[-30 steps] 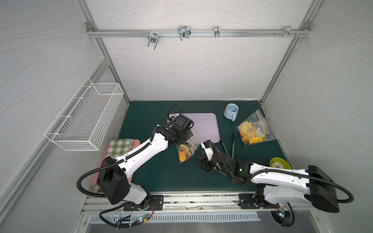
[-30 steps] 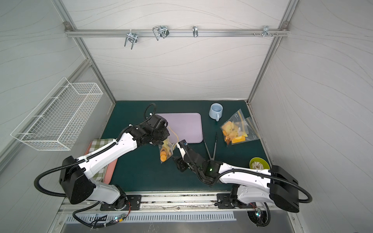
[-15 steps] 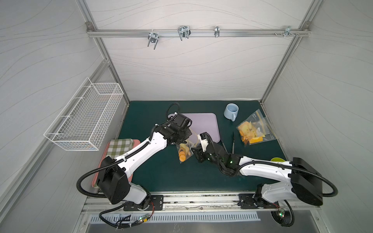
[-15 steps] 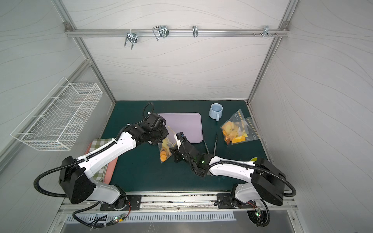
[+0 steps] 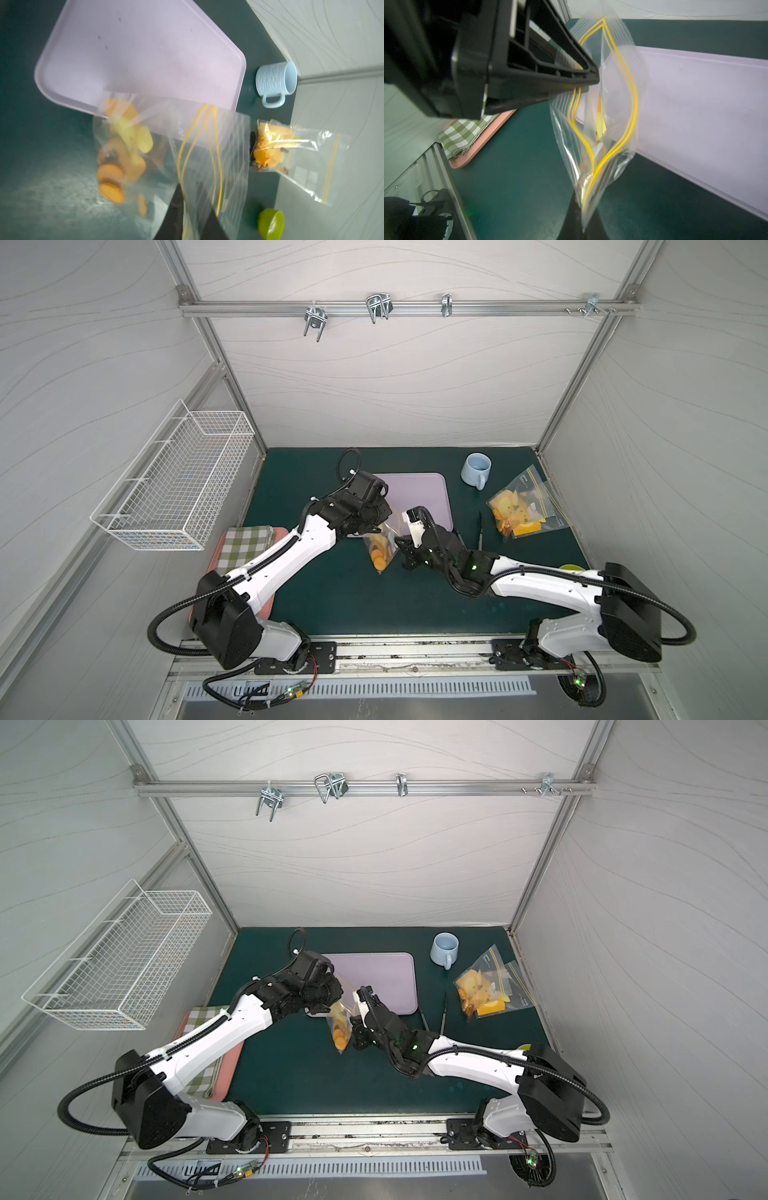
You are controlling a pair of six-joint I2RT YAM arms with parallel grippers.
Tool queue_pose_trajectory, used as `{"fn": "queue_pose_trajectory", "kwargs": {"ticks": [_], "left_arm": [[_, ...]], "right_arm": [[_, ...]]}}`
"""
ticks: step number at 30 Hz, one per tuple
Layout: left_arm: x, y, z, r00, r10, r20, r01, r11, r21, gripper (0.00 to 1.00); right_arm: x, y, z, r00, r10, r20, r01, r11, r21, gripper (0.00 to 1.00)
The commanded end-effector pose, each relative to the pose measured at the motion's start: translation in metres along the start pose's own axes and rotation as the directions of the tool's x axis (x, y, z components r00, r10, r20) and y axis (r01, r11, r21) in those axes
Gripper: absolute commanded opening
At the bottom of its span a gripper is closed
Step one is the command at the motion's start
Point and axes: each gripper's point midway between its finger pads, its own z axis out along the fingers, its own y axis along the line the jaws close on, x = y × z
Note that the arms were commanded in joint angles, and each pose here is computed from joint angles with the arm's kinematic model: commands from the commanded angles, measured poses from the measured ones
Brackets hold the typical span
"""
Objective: Put the cookies into a resealable bag to prevent moisture
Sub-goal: Close the ziploc bag at the center of the board.
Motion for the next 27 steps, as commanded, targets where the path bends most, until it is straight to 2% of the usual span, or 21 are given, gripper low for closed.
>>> {"fn": "queue_pose_trajectory", "kwargs": {"ticks": [1, 2, 4, 5, 6, 9, 12, 15, 17, 21, 26, 27], "left_arm": [[-0.036, -0.032, -0.042, 0.987, 0.085, 0.138, -0.108, 0.98, 0.17, 0.44], [-0.042, -0.031, -0.051, 0.98, 0.11, 0.165, -0.139, 0.975, 0.175, 0.53], [-0.054, -0.023, -0.073, 0.958, 0.165, 0.236, -0.204, 0.967, 0.15, 0.84], [-0.06, -0.016, -0.081, 0.946, 0.182, 0.269, -0.221, 0.967, 0.124, 0.93], [-0.064, -0.011, -0.091, 0.932, 0.21, 0.295, -0.25, 0.963, 0.104, 0.99], [-0.067, -0.006, -0.109, 0.876, 0.32, 0.361, -0.375, 0.922, 0.094, 0.99], [-0.055, -0.016, -0.121, 0.801, 0.452, 0.393, -0.538, 0.831, 0.14, 0.99], [-0.04, -0.026, -0.132, 0.73, 0.542, 0.417, -0.654, 0.731, 0.195, 0.99], [-0.028, -0.035, -0.141, 0.681, 0.589, 0.435, -0.719, 0.651, 0.244, 0.97], [-0.007, -0.047, -0.159, 0.613, 0.647, 0.453, -0.79, 0.52, 0.327, 0.95], [0.016, -0.055, -0.178, 0.544, 0.679, 0.494, -0.834, 0.372, 0.408, 0.92], [0.019, -0.056, -0.182, 0.532, 0.679, 0.505, -0.839, 0.345, 0.42, 0.94]], "right_arm": [[-0.022, 0.015, -0.028, 0.992, -0.127, -0.002, 0.126, 0.989, -0.082, 0.0], [-0.023, 0.016, -0.034, 0.987, -0.157, -0.019, 0.155, 0.983, -0.095, 0.0], [-0.023, 0.015, -0.048, 0.975, -0.215, -0.06, 0.206, 0.97, -0.131, 0.0], [-0.023, 0.013, -0.053, 0.97, -0.231, -0.076, 0.217, 0.964, -0.152, 0.0], [-0.024, 0.011, -0.06, 0.965, -0.248, -0.087, 0.231, 0.957, -0.173, 0.0], [-0.025, 0.004, -0.079, 0.936, -0.325, -0.133, 0.3, 0.937, -0.179, 0.0], [-0.025, 0.004, -0.097, 0.88, -0.455, -0.141, 0.424, 0.883, -0.204, 0.0], [-0.042, -0.01, -0.11, 0.862, -0.484, -0.151, 0.473, 0.875, -0.105, 0.0], [-0.051, -0.01, -0.12, 0.836, -0.529, -0.143, 0.52, 0.849, -0.098, 0.0], [-0.068, -0.011, -0.141, 0.808, -0.573, -0.139, 0.568, 0.82, -0.072, 0.0], [-0.079, -0.007, -0.162, 0.769, -0.622, -0.15, 0.607, 0.783, -0.137, 0.0], [-0.081, -0.007, -0.166, 0.764, -0.627, -0.153, 0.61, 0.779, -0.146, 0.0]]}}
